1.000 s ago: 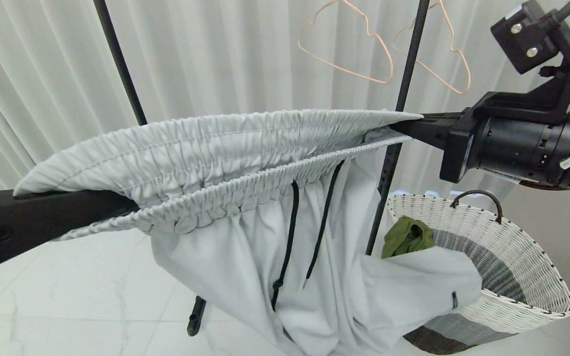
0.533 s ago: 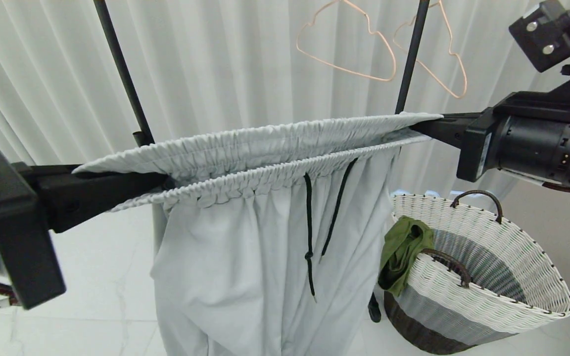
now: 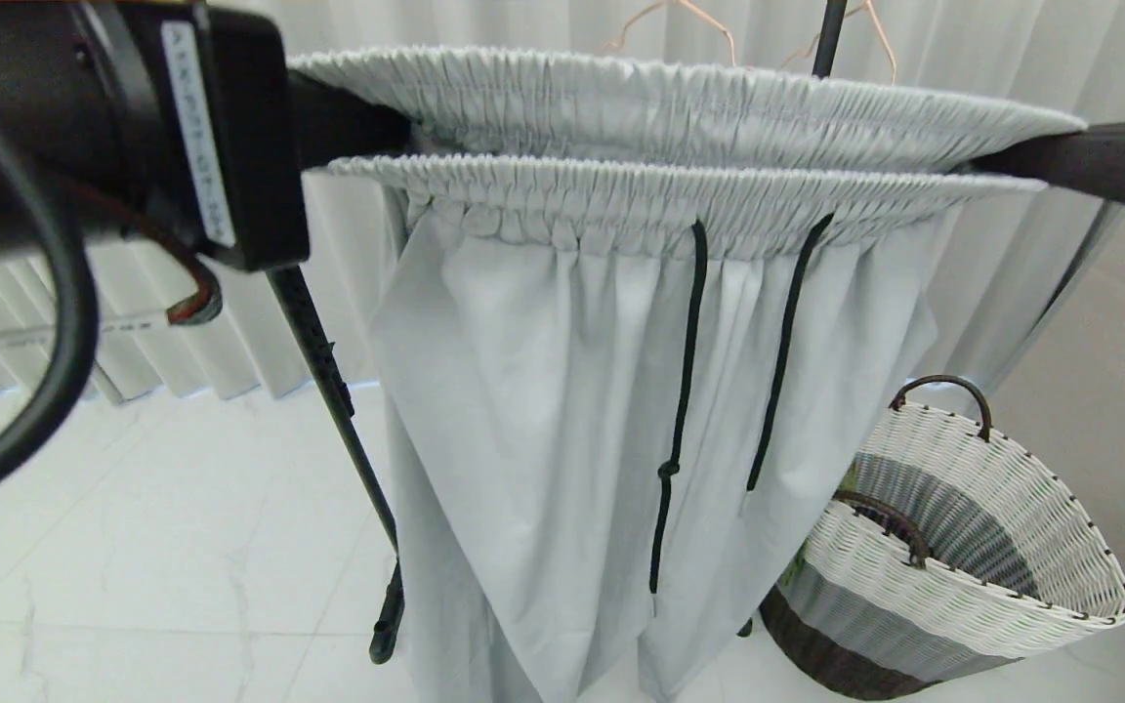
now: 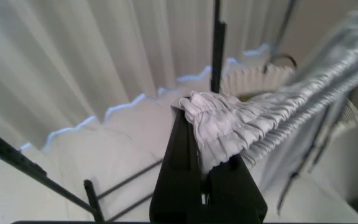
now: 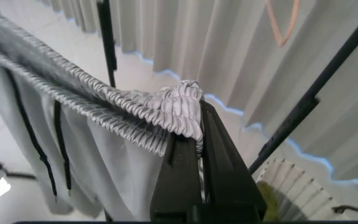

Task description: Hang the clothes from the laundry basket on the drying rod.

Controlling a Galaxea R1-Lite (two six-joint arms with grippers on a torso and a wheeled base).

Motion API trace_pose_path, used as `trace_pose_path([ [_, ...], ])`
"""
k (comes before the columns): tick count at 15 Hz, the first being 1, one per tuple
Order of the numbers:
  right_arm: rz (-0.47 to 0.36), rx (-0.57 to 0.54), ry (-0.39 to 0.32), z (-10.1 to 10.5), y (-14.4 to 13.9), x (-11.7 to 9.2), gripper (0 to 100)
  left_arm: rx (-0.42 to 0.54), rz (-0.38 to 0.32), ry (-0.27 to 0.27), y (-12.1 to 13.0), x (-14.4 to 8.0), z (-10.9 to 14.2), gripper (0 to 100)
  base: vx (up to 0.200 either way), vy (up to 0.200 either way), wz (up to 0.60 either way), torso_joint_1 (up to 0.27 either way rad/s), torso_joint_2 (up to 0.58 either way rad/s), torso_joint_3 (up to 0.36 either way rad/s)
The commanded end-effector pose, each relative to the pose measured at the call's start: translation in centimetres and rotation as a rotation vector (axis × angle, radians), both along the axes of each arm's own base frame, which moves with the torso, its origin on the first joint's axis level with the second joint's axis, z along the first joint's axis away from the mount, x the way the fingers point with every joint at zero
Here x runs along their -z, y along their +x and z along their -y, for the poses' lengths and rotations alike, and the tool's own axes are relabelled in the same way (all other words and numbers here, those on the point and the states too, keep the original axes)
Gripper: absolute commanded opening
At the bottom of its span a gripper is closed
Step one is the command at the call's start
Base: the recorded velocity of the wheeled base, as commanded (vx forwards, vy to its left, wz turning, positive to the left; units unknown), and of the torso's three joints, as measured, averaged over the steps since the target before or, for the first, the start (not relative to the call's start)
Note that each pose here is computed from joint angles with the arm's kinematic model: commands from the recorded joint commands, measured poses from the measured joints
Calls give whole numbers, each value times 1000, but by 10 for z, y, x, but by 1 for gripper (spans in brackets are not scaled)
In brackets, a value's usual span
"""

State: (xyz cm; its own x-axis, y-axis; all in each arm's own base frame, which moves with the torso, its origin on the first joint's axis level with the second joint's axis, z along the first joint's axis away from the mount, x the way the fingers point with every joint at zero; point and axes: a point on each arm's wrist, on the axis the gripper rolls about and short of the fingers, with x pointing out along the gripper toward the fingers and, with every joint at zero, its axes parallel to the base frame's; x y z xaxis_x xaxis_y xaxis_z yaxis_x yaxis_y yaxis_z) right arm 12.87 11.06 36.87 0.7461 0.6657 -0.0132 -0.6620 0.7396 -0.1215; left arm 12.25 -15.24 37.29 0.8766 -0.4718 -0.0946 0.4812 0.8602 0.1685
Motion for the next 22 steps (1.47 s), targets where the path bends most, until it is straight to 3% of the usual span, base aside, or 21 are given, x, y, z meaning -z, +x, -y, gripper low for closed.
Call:
trace_pose_path([
  [1,28,8,23,7,-8,-18,0,-22,-19,28,15,4,20,0,0,0,0,0,0,0],
  [4,21,46,15,10,-11,-17,0,-48,-28,45,10,12,12,0,0,0,0,0,0,0],
  [8,-5,46,-10,16,-18,-18,0,-128,-10,30,8,7,8,0,0,0,0,0,0,0],
  [11,-32,30,-34,27,-31,-23,0,-135,-2,17,8,4,10,0,0,0,0,0,0,0],
  [14,-94,-106,-82,40,-57,-20,0,-134,35,-38,15,-8,20,0,0,0,0,0,0,0],
  [15,-143,-219,-122,46,-72,-13,0,-136,45,-54,22,-14,28,0,0,0,0,0,0,0],
  [18,-181,-401,-170,43,-86,-5,0,-135,52,-64,32,-19,41,0,0,0,0,0,0,0],
  [22,-194,-423,-175,40,-87,-3,0,-146,47,-55,35,-17,41,0,0,0,0,0,0,0],
])
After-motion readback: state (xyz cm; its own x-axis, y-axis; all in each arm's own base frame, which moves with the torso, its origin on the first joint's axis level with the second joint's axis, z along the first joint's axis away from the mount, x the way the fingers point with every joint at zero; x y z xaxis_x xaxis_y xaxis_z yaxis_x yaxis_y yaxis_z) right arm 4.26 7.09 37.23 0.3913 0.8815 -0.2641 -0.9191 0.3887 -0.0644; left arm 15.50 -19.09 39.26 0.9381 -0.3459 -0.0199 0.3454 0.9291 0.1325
